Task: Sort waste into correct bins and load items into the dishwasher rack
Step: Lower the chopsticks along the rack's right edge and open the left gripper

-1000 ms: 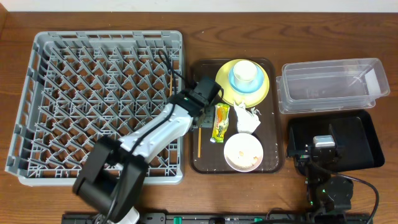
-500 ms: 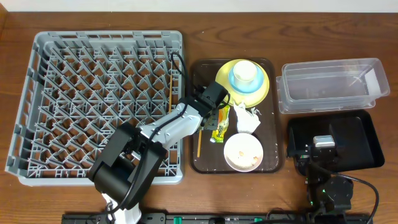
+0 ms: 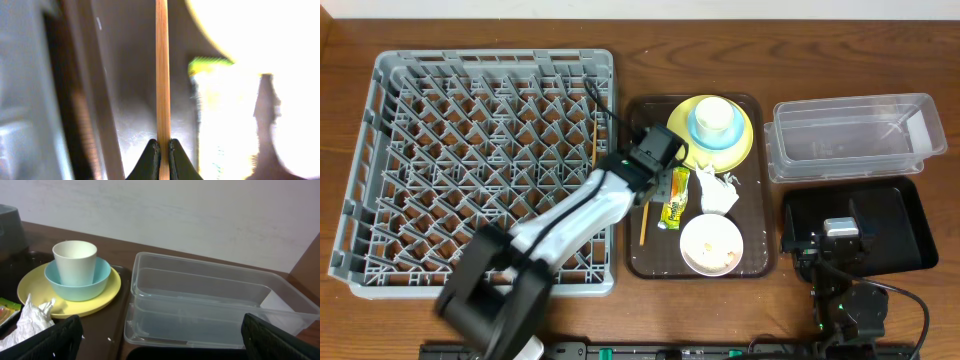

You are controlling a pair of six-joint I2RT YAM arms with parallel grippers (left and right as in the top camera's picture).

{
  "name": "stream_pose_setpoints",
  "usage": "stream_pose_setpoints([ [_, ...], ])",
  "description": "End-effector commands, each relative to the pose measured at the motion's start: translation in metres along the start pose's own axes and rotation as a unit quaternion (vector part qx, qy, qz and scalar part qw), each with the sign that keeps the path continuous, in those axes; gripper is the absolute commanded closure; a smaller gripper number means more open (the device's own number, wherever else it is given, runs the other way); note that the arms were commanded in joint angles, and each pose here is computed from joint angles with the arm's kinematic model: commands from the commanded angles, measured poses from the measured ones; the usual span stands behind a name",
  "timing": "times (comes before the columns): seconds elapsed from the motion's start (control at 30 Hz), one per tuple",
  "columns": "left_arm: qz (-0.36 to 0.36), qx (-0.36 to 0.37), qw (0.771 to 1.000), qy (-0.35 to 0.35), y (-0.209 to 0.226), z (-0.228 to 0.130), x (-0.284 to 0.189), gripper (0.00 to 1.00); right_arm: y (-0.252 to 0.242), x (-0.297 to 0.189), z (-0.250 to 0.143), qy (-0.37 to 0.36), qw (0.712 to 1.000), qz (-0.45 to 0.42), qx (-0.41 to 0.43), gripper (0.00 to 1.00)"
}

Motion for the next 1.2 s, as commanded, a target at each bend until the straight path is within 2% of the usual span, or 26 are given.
stream_pose_setpoints([
  [0.0,0.003,-0.011,0.998,-0.068,0.005,0.024,-0.045,0.94,0.0,0.0,0.0,0.0,1.0,-0.002,0.009,0.01],
  [0.2,0.086,-0.019,0.988,-0.128,0.039,0.036,-0.087,0.94,0.0,0.0,0.0,0.0,1.0,-0.002,0.009,0.01],
  [0.53,0.156,-0.023,0.985,-0.068,0.084,0.021,-0.066,0.93,0.0,0.0,0.0,0.0,1.0,-0.002,0.009,0.01],
  [0.7,0.169,-0.035,0.983,-0.058,0.099,0.022,-0.06,0.93,0.0,0.0,0.0,0.0,1.0,-0.002,0.009,0.01],
  [1.17,0.174,-0.028,0.984,-0.027,0.1,0.009,-0.044,0.93,0.0,0.0,0.0,0.0,1.0,-0.002,0.009,0.01],
])
Point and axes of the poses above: each gripper's point midway between its finger pads, its own x axis out along the fingers, its own y axis along the line the jaws close on, z = x × y, the point moved 2 cm from there along -x, back along the fingers, and after that the axes turned 2 degrees about x, right-handed, at the moved point
